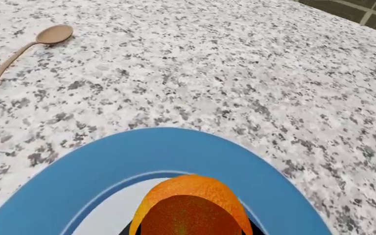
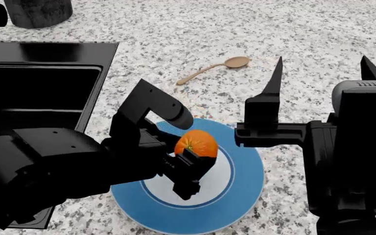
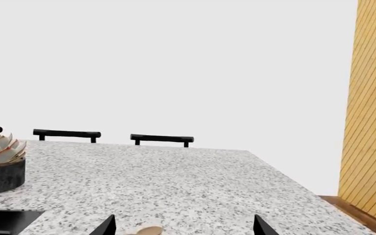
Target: Pick the tangerine from the sink and place it on the plate located on the counter
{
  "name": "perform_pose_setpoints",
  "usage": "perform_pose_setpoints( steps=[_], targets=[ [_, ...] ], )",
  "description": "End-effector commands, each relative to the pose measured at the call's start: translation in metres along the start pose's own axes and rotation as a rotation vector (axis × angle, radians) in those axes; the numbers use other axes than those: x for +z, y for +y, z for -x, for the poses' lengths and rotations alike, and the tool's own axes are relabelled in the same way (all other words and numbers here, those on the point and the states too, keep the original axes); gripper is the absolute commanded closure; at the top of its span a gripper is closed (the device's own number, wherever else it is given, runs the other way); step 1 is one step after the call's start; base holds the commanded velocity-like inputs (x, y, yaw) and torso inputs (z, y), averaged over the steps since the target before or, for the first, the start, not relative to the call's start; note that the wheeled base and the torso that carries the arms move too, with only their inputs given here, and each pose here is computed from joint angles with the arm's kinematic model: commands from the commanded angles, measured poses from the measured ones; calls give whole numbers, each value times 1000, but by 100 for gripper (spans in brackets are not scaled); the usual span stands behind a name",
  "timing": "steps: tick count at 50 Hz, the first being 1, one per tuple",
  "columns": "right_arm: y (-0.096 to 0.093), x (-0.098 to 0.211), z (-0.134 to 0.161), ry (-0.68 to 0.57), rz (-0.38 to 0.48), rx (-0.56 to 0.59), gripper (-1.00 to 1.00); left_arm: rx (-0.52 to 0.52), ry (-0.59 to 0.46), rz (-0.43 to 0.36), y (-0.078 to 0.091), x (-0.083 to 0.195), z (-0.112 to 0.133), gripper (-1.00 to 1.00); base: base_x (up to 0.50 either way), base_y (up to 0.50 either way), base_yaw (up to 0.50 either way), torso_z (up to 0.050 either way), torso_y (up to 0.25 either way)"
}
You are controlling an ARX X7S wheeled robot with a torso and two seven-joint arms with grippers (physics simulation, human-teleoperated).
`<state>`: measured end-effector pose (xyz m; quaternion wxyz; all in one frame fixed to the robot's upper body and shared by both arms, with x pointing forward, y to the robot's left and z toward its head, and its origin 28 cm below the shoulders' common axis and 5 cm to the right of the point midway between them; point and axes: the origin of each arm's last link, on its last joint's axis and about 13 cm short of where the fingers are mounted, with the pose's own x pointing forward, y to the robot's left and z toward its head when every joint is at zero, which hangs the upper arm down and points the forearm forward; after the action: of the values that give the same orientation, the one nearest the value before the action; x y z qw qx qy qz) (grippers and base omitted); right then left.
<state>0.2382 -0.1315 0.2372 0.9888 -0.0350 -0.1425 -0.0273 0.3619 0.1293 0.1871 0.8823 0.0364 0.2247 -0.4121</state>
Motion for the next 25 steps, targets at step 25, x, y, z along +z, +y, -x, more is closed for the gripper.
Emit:
perform_pose_setpoints(
  steps=[25],
  targets=[
    [2,-2,-1,5,10,2,-100,25,52,47,4,-12,-6,100,0,0,0,0,0]
  ],
)
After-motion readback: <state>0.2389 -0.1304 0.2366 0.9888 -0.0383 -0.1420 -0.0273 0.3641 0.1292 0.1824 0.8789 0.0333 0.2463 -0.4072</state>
